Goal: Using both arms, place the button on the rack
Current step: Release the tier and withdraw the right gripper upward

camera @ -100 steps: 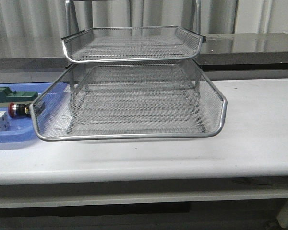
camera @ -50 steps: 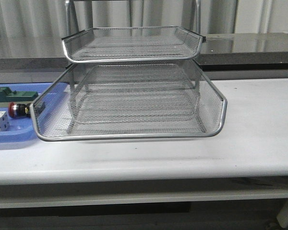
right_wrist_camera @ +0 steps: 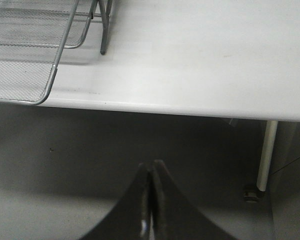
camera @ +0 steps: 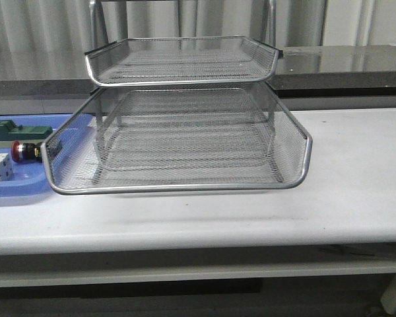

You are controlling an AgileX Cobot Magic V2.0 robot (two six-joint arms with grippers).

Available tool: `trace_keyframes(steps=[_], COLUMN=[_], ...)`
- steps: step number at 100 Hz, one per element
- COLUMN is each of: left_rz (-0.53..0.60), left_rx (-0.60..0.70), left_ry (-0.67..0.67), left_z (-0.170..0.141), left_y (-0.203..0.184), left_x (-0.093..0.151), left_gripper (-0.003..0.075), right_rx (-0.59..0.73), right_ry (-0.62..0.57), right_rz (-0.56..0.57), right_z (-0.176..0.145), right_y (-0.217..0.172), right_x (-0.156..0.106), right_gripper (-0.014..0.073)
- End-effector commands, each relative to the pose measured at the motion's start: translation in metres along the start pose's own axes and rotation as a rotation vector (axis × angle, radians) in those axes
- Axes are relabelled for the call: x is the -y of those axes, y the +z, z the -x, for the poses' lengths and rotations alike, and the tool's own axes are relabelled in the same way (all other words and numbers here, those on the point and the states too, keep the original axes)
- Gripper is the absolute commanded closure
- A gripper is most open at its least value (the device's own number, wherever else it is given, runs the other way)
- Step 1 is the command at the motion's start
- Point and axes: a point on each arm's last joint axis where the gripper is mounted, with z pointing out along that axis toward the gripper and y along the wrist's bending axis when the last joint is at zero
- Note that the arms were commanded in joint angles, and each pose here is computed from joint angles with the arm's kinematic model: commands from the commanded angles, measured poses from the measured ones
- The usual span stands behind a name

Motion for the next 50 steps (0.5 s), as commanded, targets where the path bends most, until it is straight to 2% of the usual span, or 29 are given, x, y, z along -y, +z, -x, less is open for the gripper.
trace_keyframes(steps=[1,13,30,50], left_rz=[-0.01,-0.011,-0.016,-0.012], left_rx=[0.055,0.068,0.155,0.143], left_ry=[-0.011,-0.011,-0.016,-0.136], left_z=[-0.01,-0.008,0.005,0.037], left_y=[-0.001,-0.001,-0.002,-0.003], left_x=[0.002,0.002,0.002,-0.001], left_gripper=[0.0741,0.0741,0.0741,0.0741], right_rx=[0.084,0.084,0.084,0.084], right_ry=[-0.011,-0.011,-0.011,-0.011], right_rz=[-0.009,-0.009,-0.009,-0.009], right_z=[0.011,0.011,0.011,0.011], right_y=[-0.006,-0.006,-0.006,-0.006], right_x=[0.001,0.001,0.001,0.001], right_gripper=[0.0666,0.0666,0.0666,0.0666])
